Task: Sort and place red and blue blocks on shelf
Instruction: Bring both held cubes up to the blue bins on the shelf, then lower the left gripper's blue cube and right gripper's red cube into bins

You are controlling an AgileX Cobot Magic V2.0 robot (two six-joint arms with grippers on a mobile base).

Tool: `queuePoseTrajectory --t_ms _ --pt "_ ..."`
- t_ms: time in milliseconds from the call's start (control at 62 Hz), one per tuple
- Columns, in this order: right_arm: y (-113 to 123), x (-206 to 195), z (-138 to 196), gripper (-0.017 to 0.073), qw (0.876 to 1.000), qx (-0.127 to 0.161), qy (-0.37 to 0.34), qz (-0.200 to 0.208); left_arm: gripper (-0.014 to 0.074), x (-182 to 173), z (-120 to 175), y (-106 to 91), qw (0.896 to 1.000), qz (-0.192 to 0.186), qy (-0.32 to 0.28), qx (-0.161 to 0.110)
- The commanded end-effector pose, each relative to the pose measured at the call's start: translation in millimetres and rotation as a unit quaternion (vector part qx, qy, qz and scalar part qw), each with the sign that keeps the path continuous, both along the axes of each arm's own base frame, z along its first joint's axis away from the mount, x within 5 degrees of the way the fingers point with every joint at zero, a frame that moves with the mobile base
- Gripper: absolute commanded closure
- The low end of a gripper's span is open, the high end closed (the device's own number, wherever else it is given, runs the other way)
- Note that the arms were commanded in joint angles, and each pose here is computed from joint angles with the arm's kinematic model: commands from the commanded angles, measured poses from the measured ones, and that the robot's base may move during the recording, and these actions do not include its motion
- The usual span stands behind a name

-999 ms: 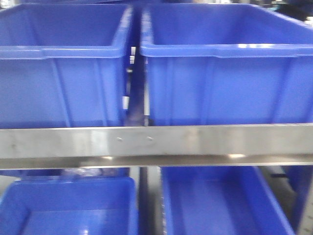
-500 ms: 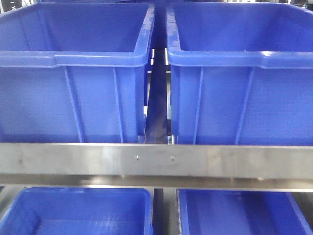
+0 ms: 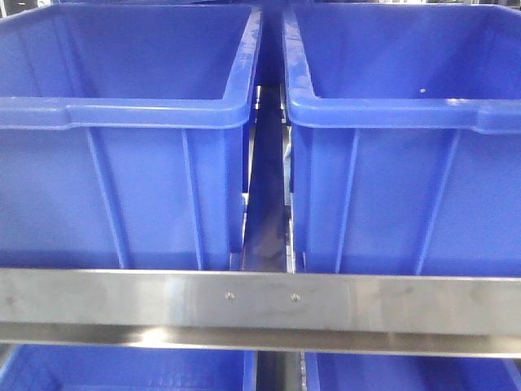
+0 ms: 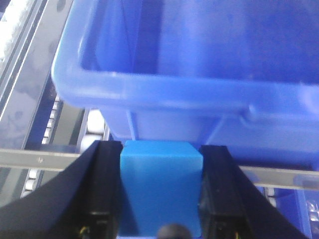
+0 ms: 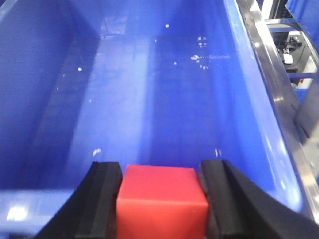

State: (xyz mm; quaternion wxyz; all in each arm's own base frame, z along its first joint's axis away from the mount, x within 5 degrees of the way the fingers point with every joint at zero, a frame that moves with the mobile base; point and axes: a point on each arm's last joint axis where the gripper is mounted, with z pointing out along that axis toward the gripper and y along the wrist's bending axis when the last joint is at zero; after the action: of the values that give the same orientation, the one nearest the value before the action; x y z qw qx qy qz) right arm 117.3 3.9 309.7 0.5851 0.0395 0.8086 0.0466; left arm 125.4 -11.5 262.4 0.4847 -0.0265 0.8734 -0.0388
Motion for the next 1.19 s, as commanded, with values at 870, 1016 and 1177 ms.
queuePoseTrajectory --t_ms 870,1016,1177 --pt "-0.8 2.1 16.7 0.0505 0.998 -0.008 -0.058 -0.001 0.0470 6.1 15.8 -2.0 0.999 -0.007 -0.048 -0.008" --pt "-0.8 2.1 16.7 0.0505 0.998 -0.008 -0.058 -0.001 0.0470 6.1 15.8 -2.0 0.999 -0.007 -0.048 -0.008" --pt "-0.8 2.1 16.7 0.0505 0.998 -0.008 -0.058 -0.001 0.0470 6.1 15.8 -2.0 0.999 -0.007 -0.048 -0.008"
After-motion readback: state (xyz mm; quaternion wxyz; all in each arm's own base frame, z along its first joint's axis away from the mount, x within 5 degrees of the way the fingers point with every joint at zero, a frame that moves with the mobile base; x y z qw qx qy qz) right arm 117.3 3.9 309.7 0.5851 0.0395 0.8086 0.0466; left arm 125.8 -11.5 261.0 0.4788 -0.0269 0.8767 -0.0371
